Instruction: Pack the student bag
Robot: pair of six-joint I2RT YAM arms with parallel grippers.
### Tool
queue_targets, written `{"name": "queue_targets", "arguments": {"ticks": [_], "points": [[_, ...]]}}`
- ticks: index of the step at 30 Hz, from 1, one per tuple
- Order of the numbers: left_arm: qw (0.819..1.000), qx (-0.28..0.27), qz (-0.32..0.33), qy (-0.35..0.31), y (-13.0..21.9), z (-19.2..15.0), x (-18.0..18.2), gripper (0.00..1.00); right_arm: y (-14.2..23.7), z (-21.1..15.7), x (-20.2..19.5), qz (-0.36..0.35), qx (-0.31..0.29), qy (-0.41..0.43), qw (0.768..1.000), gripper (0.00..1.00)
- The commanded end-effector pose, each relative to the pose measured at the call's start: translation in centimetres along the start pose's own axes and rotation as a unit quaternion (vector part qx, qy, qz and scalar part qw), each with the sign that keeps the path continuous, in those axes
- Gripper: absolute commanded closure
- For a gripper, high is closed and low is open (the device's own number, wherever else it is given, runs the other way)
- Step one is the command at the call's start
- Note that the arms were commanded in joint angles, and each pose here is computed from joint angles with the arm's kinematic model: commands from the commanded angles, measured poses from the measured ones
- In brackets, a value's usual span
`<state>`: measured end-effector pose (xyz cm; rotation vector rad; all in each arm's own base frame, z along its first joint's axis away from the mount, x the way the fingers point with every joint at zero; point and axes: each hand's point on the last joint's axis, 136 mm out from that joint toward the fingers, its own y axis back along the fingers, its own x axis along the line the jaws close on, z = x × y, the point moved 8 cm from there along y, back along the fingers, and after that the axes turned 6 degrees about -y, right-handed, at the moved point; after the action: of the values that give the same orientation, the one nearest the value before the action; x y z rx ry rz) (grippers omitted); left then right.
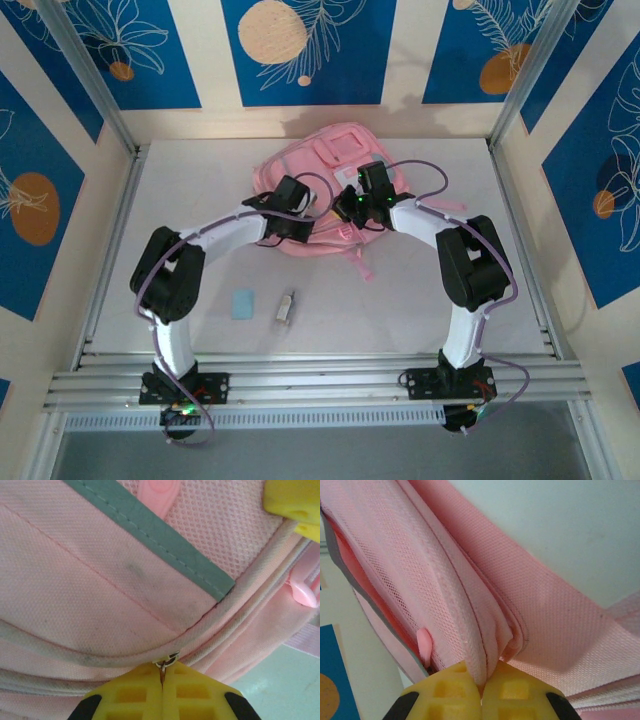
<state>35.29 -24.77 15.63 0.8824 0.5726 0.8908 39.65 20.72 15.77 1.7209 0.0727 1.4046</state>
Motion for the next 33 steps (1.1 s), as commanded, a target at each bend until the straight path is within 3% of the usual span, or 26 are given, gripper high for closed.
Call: {"name": "queue_targets", "arguments": {"ticks": [1, 9, 15, 20, 22, 25, 27, 30, 33], "points": [[0.998, 0.066, -0.008, -0.017, 2.4, -1.3, 1.0, 1.00, 0.8, 1.4, -0.2, -0.009, -0.022, 0.053, 0.998, 1.00], [0.992, 0.117, 0.035, -0.044, 4.3, -1.3, 3.2, 1.00, 2.4, 3.6, -0.6, -0.021, -0.035, 0.129, 0.991, 1.00], [0.992, 0.092, -0.088, -0.024, 4.5, -0.5, -0.5, 1.00, 3.4, 5.5, 0.7, -0.034, -0.056, 0.158, 0.985, 1.00], [0.974, 0.049, -0.217, 0.032, 4.2, 1.2, -5.3, 1.00, 4.9, 7.9, 2.4, -0.032, -0.056, 0.140, 0.988, 1.00], [0.970, 0.035, -0.236, 0.038, 4.0, 2.2, -6.8, 1.00, 6.1, 7.7, 3.1, -0.031, -0.050, 0.134, 0.989, 0.92], [0.968, 0.027, -0.244, 0.047, 3.3, 3.5, -7.9, 1.00, 8.4, 6.3, 3.2, -0.028, -0.047, 0.111, 0.992, 0.62], [0.969, 0.024, -0.241, 0.051, 3.0, 4.2, -8.2, 1.00, 10.0, 4.8, 2.9, -0.016, -0.044, 0.090, 0.995, 0.49], [0.970, 0.014, -0.236, 0.058, 2.5, 4.8, -8.2, 1.00, 11.8, 2.7, 1.8, -0.001, -0.039, 0.050, 0.998, 0.35], [0.967, 0.007, -0.250, 0.055, 2.7, 5.0, -8.5, 1.00, 12.2, 1.5, 1.0, 0.025, -0.022, 0.020, 0.999, 0.33]]}}
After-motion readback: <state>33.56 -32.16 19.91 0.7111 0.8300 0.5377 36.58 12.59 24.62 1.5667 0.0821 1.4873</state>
